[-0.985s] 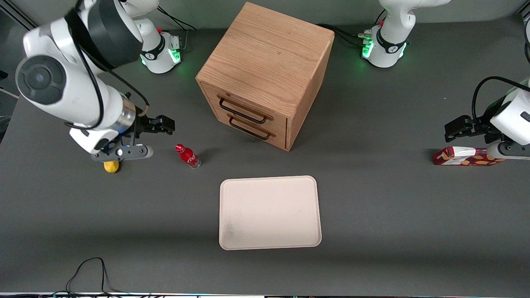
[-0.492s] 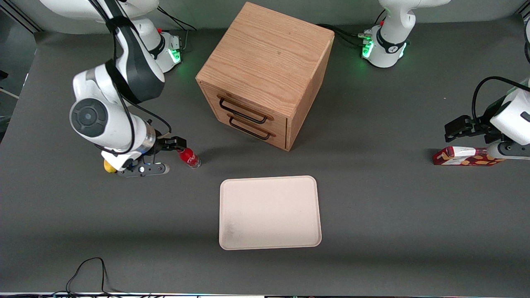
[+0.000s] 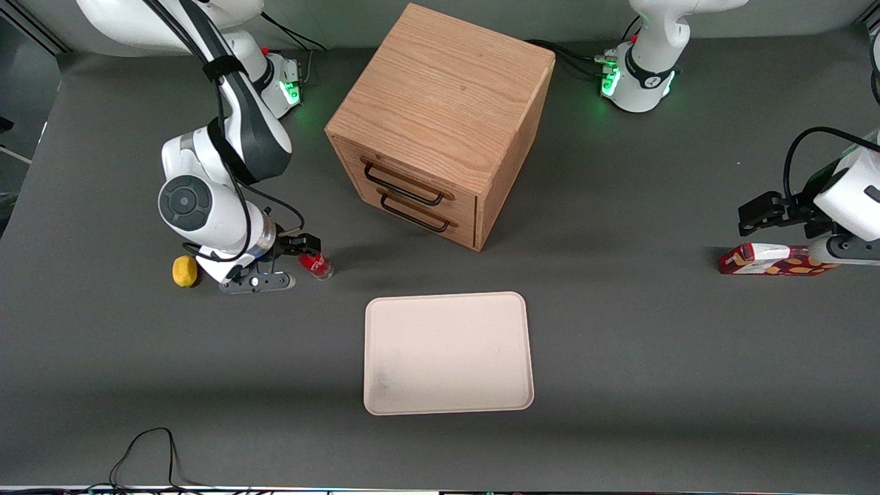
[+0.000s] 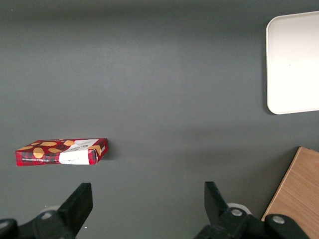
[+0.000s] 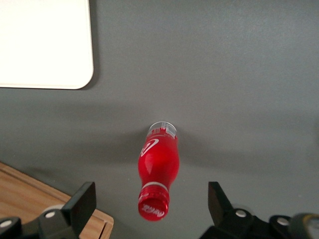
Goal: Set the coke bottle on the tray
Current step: 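Close the right gripper around the bottle's neck and lift it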
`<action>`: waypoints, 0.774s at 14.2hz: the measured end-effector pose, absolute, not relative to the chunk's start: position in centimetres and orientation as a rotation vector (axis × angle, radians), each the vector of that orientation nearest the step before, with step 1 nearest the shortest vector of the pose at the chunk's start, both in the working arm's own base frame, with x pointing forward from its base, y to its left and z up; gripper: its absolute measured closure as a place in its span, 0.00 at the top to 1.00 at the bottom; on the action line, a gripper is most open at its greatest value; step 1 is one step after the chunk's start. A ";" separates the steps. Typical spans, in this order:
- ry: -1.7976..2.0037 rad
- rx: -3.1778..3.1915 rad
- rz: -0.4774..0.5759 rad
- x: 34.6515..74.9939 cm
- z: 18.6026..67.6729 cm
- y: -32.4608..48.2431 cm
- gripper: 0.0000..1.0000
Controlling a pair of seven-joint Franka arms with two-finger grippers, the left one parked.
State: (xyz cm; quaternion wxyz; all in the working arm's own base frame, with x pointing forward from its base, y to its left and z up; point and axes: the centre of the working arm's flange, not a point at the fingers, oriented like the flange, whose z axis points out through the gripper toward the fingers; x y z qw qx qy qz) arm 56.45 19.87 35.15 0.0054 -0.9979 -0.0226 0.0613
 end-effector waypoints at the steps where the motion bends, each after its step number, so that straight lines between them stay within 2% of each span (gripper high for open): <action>1: -0.070 -3.123 0.179 56.0 34.6 19.7 1.00; 6: -0.069 -3.123 0.152 54.3 33.4 19.1 0.96; 8: -0.070 -3.123 0.148 54.2 33.5 19.1 0.87; 9: -0.071 -3.122 0.144 54.2 33.5 19.2 0.87; 11: -0.071 -3.121 0.140 54.2 33.5 19.2 0.70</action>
